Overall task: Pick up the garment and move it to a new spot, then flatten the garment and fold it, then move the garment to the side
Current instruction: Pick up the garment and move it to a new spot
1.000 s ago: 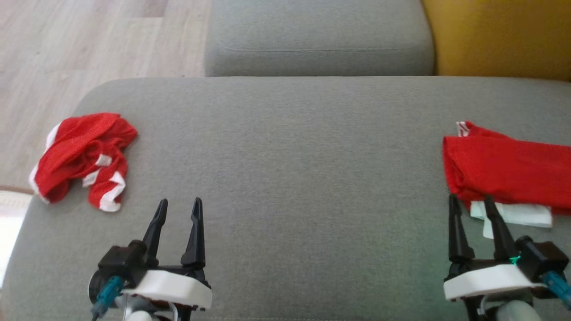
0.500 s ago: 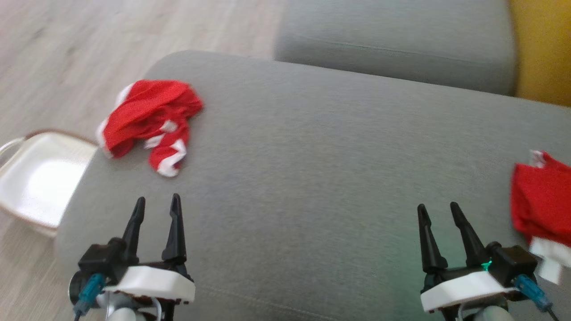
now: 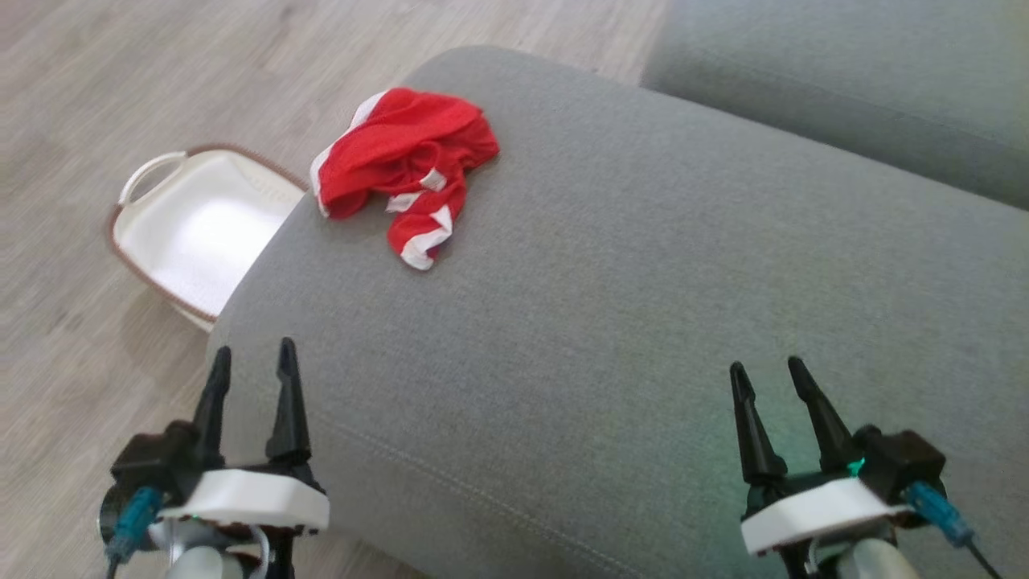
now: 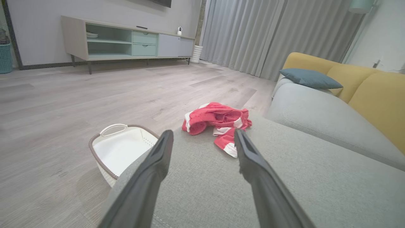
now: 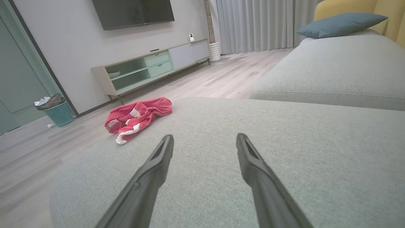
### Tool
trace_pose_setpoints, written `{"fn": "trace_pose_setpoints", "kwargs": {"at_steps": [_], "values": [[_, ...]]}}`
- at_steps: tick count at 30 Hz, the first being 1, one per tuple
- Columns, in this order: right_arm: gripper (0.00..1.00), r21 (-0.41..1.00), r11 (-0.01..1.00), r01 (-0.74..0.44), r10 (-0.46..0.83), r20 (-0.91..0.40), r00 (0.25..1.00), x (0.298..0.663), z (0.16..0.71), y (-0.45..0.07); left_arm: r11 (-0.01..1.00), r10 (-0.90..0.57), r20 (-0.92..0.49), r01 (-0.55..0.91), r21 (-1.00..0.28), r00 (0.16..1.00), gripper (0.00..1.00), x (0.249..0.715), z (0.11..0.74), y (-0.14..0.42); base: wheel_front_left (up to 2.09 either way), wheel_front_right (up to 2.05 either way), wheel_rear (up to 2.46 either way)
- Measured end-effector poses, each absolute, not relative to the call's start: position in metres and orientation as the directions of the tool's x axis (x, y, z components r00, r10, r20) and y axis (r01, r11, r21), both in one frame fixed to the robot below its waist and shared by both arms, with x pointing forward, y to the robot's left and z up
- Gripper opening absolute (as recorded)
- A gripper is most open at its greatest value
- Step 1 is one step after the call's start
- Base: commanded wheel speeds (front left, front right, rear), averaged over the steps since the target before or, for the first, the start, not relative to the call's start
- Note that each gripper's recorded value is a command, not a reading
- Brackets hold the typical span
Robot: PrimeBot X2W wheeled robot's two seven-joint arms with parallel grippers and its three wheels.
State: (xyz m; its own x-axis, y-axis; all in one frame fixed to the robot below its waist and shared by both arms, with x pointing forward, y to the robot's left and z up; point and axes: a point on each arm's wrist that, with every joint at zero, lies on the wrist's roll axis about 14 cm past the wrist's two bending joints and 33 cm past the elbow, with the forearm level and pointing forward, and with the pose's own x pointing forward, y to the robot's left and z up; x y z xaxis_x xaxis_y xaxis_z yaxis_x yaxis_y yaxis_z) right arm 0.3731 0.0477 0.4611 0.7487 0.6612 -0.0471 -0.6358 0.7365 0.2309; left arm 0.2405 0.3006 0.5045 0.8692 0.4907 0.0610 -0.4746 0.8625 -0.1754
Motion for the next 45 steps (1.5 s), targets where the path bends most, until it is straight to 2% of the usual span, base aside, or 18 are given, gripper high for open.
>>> {"fn": "trace_pose_setpoints", "kwargs": {"at_steps": [5, 10, 18, 25, 28, 32, 38, 45], "values": [[1.0, 0.241, 0.729, -0.641, 0.669, -0.054, 0.741, 0.378, 0.456, 0.053, 0.861, 0.494, 0.05, -0.48, -0.169, 0.868, 1.0, 0.245, 0.503, 0.304, 0.0, 0.0, 0.0], [1.0, 0.234, 0.758, -0.609, 0.636, -0.059, 0.769, 0.391, 0.451, 0.041, 0.88, 0.465, 0.061, -0.453, -0.145, 0.883, 1.0, 0.264, 0.508, 0.307, 0.0, 0.0, 0.0], [1.0, 0.189, 0.827, -0.53, 0.541, -0.008, 0.841, 0.439, 0.467, 0.012, 0.922, 0.387, 0.058, -0.385, -0.048, 0.92, 1.0, 0.323, 0.512, 0.322, 0.0, 0.0, 0.0], [1.0, 0.157, 0.889, -0.431, 0.433, 0.022, 0.901, 0.482, 0.477, -0.025, 0.963, 0.27, -0.154, -0.267, 0.039, 0.951, 1.0, 0.394, 0.463, 0.329, 0.0, 0.0, 0.0], [1.0, 0.155, 0.903, -0.4, 0.402, 0.023, 0.915, 0.491, 0.476, -0.038, 0.976, 0.216, -0.241, -0.199, 0.094, 0.946, 1.0, 0.424, 0.448, 0.326, 0.0, 0.0, 0.0], [1.0, 0.148, 0.917, -0.369, 0.374, -0.008, 0.927, 0.494, 0.466, -0.051, 0.988, 0.146, -0.357, -0.115, 0.107, 0.923, 1.0, 0.457, 0.426, 0.314, 0.0, 0.0, 0.0], [1.0, 0.142, 0.932, -0.333, 0.342, -0.042, 0.939, 0.495, 0.453, -0.067, 0.993, 0.103, -0.504, -0.059, 0.103, 0.858, 1.0, 0.475, 0.392, 0.304, 0.0, 0.0, 0.0], [1.0, 0.142, 0.935, -0.325, 0.334, -0.046, 0.941, 0.498, 0.449, -0.071, 0.989, 0.13, -0.571, -0.067, 0.131, 0.811, 1.0, 0.48, 0.373, 0.316, 0.0, 0.0, 0.0]]}}
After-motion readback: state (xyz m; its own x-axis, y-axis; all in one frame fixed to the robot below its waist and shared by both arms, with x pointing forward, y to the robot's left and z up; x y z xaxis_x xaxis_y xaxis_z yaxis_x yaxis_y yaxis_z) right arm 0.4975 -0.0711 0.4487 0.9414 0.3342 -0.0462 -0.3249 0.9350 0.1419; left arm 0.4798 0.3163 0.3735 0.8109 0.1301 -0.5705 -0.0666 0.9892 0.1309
